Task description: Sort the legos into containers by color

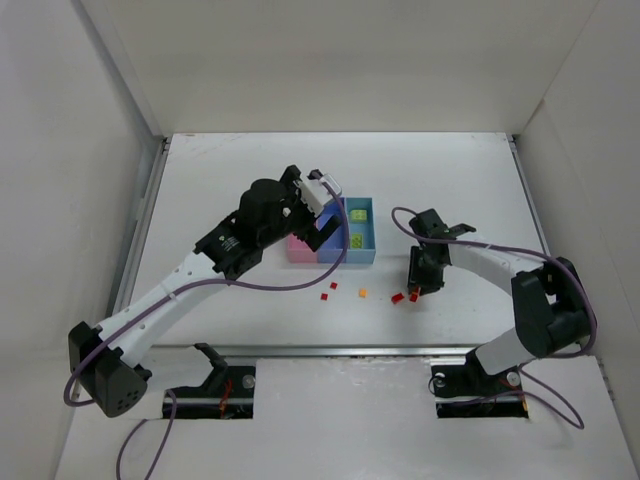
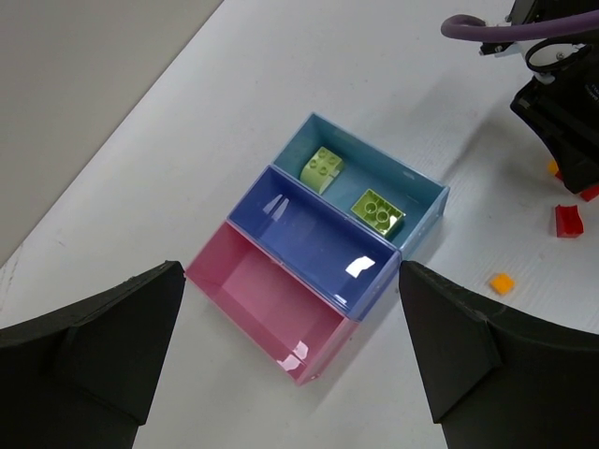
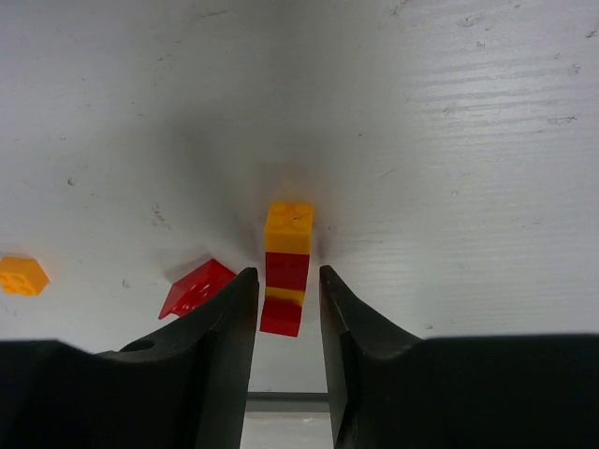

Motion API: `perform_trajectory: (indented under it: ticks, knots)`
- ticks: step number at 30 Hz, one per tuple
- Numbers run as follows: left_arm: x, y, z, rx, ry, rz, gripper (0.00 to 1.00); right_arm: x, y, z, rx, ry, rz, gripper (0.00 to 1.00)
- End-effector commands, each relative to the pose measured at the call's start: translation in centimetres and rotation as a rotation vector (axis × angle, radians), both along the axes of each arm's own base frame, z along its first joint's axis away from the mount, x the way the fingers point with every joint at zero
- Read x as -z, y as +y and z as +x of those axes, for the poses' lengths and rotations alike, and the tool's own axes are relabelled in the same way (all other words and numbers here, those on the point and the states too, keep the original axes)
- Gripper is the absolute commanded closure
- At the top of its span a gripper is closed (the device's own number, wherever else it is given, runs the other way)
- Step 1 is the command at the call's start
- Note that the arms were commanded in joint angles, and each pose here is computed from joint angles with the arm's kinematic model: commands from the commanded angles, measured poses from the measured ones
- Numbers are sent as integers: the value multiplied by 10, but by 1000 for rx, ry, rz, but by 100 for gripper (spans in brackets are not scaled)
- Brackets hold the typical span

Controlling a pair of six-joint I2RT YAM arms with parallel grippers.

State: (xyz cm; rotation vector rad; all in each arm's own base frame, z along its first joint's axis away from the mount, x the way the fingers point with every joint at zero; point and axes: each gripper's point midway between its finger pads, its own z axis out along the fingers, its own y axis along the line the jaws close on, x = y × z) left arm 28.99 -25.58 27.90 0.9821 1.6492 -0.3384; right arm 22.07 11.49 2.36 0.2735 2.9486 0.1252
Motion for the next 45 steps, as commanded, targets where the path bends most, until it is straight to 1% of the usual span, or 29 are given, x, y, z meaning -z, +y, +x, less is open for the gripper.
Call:
perform_trajectory:
  ticks: [1,3,4,7,8,10,13,14,15,16,17,19,20,21,22,23,25,26,27,28,29,30,32,34,36,37,39,42,45]
  knots:
    - [-26,2,0,-7,-61,-62,0,-2,1,12,3,-59,-9,62]
    - [-26,2,0,-7,-61,-62,0,3,-1,8,-6,-41,-19,69]
    - [-26,2,0,-7,-61,-62,0,3,1,7,-8,-37,-10,82]
    - [-26,2,0,-4,-69,-55,0,5,3,8,-21,-42,1,100]
    - [-26,2,0,-4,-69,-55,0,4,5,7,-35,-38,12,100]
    - [-26,1,-1,8,-75,-49,0,-7,11,12,-94,-81,50,100]
    - [-22,-5,-10,88,-70,-20,8,-50,18,28,-200,-214,88,100]
    - [-19,-7,-15,114,-54,-18,10,-76,23,43,-226,-302,105,100]
    - [-23,-10,-20,154,-57,-15,14,-96,27,46,-262,-355,130,100]
    - [-21,-20,-36,261,-20,-16,14,-127,30,49,-330,-460,153,100]
    - [-23,-23,-44,322,-14,-14,14,-151,43,47,-397,-522,229,100]
    - [-31,-29,-58,439,-19,-9,14,-211,61,44,-549,-708,326,100]
    - [-37,-35,-68,522,-6,-45,14,-232,69,43,-597,-778,371,100]
    - [-44,-36,-73,559,-3,-64,14,-250,73,41,-625,-831,396,100]
    - [-54,-39,-71,578,12,-97,14,-256,72,41,-635,-861,394,100]
    - [-66,-46,-79,628,36,-146,8,-267,71,43,-629,-900,387,100]
    - [-77,-58,-72,612,137,-227,3,-270,66,48,-618,-919,352,100]
    - [-102,-59,-66,564,220,-331,3,-276,64,49,-620,-947,339,100]
    - [-108,-62,-63,551,285,-380,3,-282,66,49,-624,-976,338,100]
    - [-113,-65,-59,535,347,-421,4,-282,63,49,-613,-992,325,100]
    - [-115,-67,-46,507,411,-458,4,-292,63,43,-617,-1035,327,100]
    - [-120,-73,-50,501,527,-519,4,-300,64,42,-620,-1079,330,100]
    - [-114,-80,-38,464,645,-565,11,-302,67,35,-636,-1114,345,100]
    - [-121,-90,-42,489,698,-587,15,-309,68,27,-646,-1153,358,100]
    - [-119,-108,-45,486,716,-549,15,-311,68,28,-646,-1162,359,100]
    - [-107,-111,-44,432,756,-516,15,-311,68,28,-646,-1163,359,100]
    - [-99,-117,-42,397,804,-510,15,-309,72,27,-648,-1149,370,100]
    - [-97,-121,-39,366,810,-529,15,-305,76,28,-640,-1135,370,100]
    - [-106,-132,-40,371,750,-507,20,-298,77,31,-612,-1109,369,100]
